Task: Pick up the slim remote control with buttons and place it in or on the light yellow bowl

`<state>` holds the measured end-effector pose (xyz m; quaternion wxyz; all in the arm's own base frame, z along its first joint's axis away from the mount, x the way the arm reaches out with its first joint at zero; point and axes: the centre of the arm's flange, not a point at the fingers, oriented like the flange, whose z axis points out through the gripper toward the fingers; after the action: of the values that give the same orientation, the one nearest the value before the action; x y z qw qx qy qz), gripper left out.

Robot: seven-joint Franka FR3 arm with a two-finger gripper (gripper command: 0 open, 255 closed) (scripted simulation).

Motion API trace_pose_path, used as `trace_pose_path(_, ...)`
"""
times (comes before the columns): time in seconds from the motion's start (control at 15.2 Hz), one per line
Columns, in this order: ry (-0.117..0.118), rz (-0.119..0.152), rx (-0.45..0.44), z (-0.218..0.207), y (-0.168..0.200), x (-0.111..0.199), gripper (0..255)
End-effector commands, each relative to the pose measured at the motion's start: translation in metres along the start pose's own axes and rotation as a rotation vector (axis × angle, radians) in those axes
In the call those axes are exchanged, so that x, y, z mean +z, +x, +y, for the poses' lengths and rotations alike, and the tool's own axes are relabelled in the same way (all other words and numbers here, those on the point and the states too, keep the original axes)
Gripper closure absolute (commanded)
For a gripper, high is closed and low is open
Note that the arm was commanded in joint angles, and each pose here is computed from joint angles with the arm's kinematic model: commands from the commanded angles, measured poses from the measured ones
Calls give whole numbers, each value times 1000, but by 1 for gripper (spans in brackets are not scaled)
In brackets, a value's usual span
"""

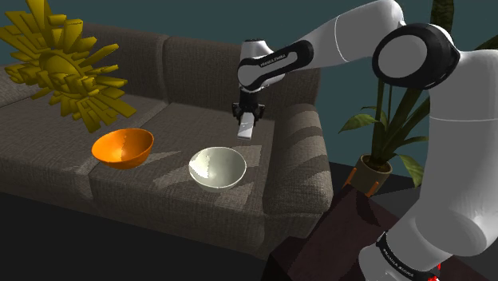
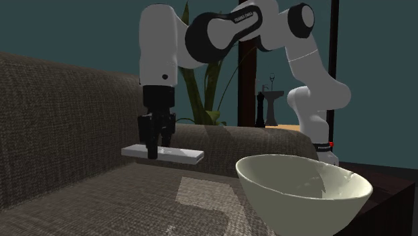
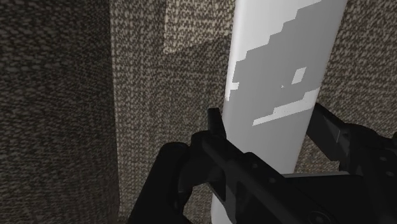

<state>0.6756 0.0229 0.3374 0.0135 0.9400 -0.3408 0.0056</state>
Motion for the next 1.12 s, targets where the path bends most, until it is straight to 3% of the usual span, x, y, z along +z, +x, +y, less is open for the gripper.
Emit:
trace_pose_path(0.0, 0, 0, 0, -1, -1, -11, 255)
trace_pose_path(1.06, 0, 0, 0, 1, 1, -95, 255)
